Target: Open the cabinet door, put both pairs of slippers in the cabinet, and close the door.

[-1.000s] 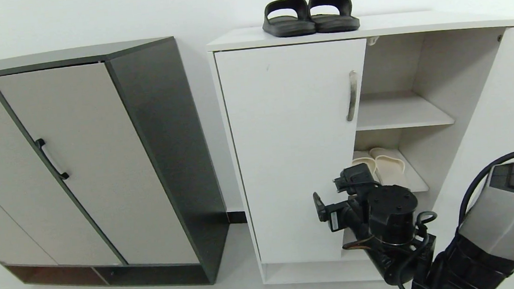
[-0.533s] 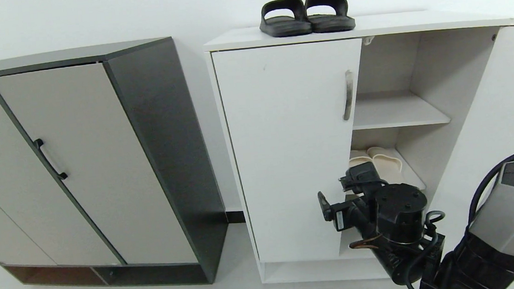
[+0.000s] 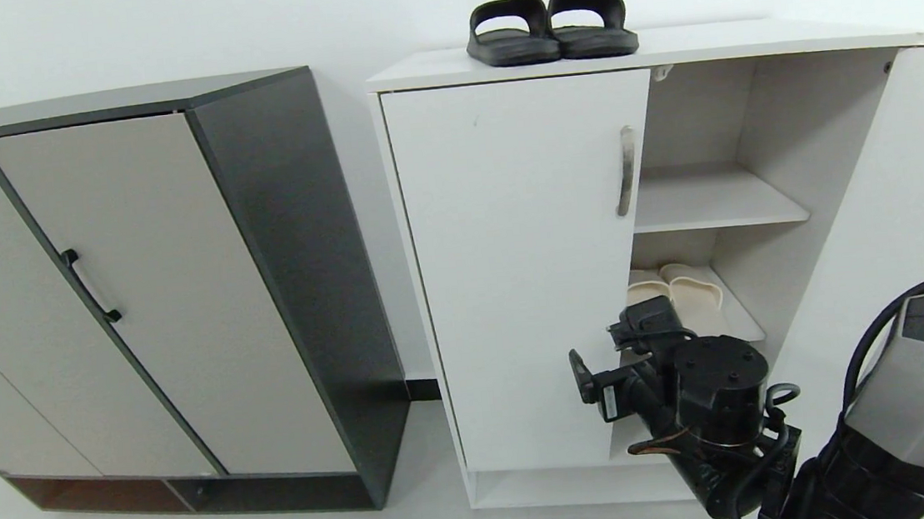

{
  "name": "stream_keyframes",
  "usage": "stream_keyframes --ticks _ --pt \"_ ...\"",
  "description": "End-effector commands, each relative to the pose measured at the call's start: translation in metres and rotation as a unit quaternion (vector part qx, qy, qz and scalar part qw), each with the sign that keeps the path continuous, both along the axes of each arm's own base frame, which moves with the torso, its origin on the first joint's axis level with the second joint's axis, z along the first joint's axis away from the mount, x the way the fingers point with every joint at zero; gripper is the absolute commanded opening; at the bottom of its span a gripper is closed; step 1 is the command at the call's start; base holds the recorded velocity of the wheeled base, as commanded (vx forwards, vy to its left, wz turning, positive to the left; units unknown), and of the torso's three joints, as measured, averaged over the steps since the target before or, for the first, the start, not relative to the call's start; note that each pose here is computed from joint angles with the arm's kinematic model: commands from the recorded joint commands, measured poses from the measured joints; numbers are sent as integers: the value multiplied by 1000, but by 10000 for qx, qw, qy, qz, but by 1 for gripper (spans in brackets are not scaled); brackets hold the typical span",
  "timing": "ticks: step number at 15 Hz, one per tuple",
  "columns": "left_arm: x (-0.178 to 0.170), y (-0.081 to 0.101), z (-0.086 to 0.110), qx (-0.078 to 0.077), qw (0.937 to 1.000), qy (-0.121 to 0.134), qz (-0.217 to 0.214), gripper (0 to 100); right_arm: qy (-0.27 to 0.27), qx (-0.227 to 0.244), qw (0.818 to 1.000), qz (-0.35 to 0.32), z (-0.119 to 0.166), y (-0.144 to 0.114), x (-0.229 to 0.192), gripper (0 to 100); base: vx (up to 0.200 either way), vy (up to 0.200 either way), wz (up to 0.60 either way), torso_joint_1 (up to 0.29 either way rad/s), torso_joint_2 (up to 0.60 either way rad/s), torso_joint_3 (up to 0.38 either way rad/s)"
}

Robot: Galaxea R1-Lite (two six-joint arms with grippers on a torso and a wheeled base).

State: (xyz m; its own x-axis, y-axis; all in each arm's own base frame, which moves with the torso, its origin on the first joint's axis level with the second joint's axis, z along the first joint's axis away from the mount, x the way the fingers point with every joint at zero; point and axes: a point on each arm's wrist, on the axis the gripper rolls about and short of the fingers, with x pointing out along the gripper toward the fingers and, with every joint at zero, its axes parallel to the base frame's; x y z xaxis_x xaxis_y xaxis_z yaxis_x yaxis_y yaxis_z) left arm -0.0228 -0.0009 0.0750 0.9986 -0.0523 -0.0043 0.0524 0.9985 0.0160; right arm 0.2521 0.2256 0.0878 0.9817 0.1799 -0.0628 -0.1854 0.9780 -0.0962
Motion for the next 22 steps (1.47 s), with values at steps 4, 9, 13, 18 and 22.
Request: stream_keyframes --ticks 4,9,13,18,22 --pt "0 0 0 4 10000 9 1 0 5 -6 10000 8 -1 1 0 100 0 0 0 2 -123 -153" --pt "0 0 0 4 10000 9 1 0 9 -19 10000 16 -1 1 -1 100 0 0 0 48 -427 -357" --pt "0 0 0 -4 10000 10 1 0 14 -25 10000 16 -1 1 -1 100 0 0 0 118 -470 -345" --pt "0 0 0 -4 10000 10 1 0 42 -51 10000 16 -3 0 -2 100 0 0 0 164 -472 -322" --pt "0 0 0 -4 10000 2 1 0 42 -51 10000 16 -3 0 -2 100 0 0 0 187 -492 -309"
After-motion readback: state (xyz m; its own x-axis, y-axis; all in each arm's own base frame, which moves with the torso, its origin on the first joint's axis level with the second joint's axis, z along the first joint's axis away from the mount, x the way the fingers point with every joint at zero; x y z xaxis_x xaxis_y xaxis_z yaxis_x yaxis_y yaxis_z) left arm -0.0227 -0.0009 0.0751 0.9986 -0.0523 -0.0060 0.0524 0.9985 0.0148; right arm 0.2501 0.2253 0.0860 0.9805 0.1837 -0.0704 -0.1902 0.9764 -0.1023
